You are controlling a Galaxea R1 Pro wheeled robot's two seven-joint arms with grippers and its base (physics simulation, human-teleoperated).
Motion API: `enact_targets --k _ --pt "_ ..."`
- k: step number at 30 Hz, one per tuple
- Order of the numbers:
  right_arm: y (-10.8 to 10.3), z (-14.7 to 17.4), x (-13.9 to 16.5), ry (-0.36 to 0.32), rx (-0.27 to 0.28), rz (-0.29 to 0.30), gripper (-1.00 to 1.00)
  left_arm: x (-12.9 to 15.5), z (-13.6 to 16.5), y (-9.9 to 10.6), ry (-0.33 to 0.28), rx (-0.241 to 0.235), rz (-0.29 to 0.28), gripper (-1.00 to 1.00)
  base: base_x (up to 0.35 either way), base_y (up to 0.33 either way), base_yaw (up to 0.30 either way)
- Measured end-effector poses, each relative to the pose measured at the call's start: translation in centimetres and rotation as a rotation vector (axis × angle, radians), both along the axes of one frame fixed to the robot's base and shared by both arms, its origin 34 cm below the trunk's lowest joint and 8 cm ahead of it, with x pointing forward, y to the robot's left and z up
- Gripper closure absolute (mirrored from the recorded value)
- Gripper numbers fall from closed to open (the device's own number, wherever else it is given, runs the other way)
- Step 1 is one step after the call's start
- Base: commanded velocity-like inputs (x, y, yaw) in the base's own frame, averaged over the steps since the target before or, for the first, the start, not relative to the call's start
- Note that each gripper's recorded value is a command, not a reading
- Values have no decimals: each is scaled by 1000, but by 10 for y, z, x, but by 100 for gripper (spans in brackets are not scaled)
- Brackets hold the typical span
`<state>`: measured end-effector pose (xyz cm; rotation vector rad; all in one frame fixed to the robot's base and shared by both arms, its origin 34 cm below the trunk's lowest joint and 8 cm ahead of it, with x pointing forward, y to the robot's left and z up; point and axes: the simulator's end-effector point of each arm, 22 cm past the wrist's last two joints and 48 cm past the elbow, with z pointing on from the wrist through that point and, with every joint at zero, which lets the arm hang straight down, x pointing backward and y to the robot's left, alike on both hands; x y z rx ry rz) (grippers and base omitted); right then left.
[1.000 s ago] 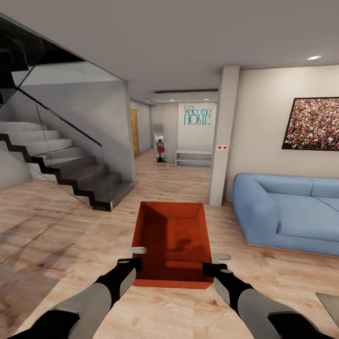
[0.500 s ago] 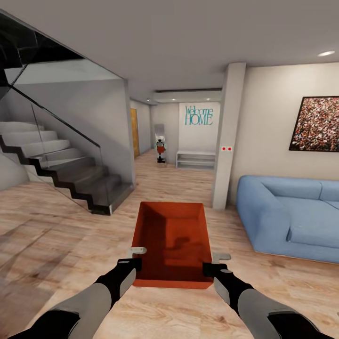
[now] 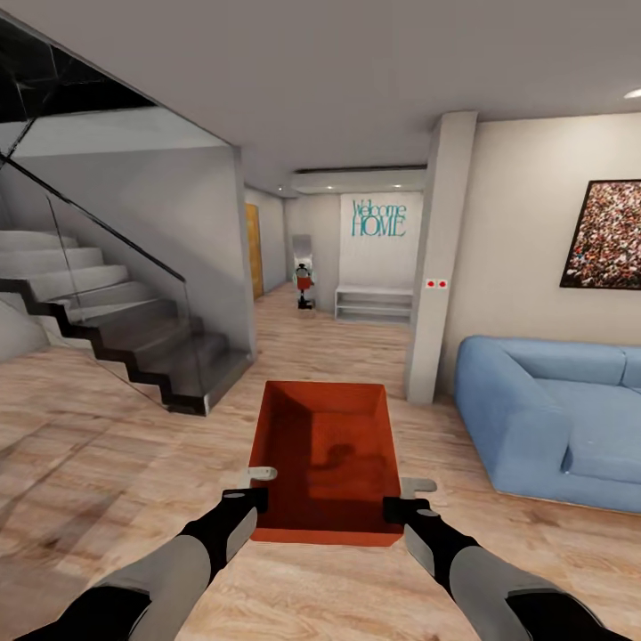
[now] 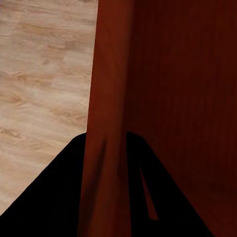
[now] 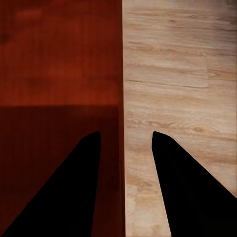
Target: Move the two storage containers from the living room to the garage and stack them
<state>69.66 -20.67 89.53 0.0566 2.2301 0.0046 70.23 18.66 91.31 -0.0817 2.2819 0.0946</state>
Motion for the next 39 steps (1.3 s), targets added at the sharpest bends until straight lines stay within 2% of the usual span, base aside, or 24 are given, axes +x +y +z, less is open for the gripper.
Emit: enact_targets --k 39 --pt "0 0 0 -1 -1 1 100 0 0 0 -1 -1 1 100 322 0 0"
